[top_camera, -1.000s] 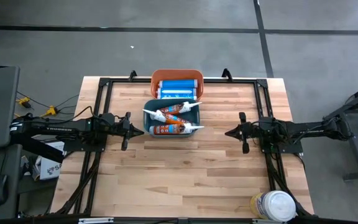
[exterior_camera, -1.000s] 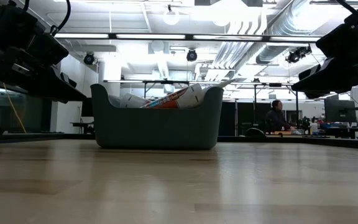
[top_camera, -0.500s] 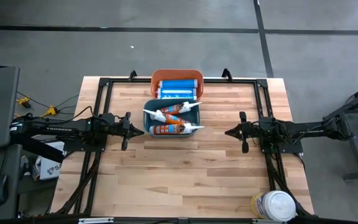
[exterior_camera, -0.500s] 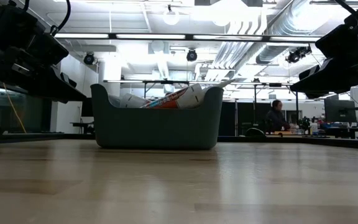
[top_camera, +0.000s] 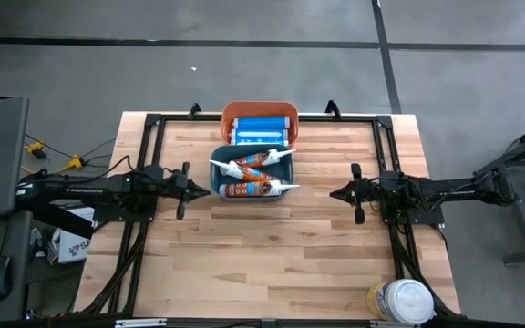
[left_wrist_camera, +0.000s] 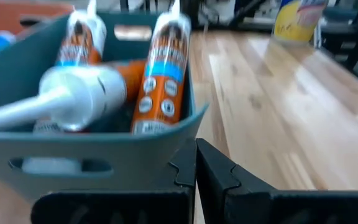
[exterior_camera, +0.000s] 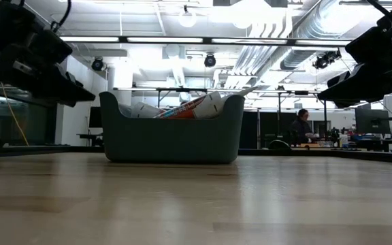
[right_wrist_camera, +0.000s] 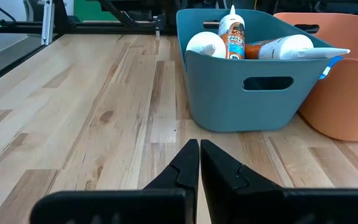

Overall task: Pick & place silicon tubes, Sealant and Lysol wipes
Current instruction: Return to Home Position

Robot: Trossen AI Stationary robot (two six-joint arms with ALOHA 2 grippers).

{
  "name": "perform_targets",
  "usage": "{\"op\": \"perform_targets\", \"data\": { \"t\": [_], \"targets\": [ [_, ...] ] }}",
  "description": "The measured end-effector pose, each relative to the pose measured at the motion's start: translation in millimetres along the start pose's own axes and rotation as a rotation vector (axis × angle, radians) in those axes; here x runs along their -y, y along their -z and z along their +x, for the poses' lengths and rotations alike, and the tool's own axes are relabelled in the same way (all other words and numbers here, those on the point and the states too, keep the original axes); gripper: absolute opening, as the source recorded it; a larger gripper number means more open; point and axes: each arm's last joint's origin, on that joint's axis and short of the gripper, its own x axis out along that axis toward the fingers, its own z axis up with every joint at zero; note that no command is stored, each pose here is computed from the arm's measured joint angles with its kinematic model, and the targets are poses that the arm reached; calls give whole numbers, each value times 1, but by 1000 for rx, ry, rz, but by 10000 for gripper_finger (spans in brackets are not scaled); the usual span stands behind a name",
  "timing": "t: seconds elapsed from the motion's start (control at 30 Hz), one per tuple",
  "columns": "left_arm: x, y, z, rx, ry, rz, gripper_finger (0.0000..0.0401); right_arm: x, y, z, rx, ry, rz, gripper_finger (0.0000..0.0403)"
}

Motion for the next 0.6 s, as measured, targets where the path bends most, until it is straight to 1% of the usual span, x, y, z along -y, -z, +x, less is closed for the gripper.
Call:
{"op": "perform_targets", "data": {
  "t": [0.17,0.37,0.6],
  "targets": [
    [1,-9,-11,116,1,13,0,0,0,0,0,0,0,12],
    [3,-21,-24,287,2,32,0,0,0,0,0,0,0,12],
    [4,-26,-32,372,2,42,0,0,0,0,0,0,0,12]
  ]
}}
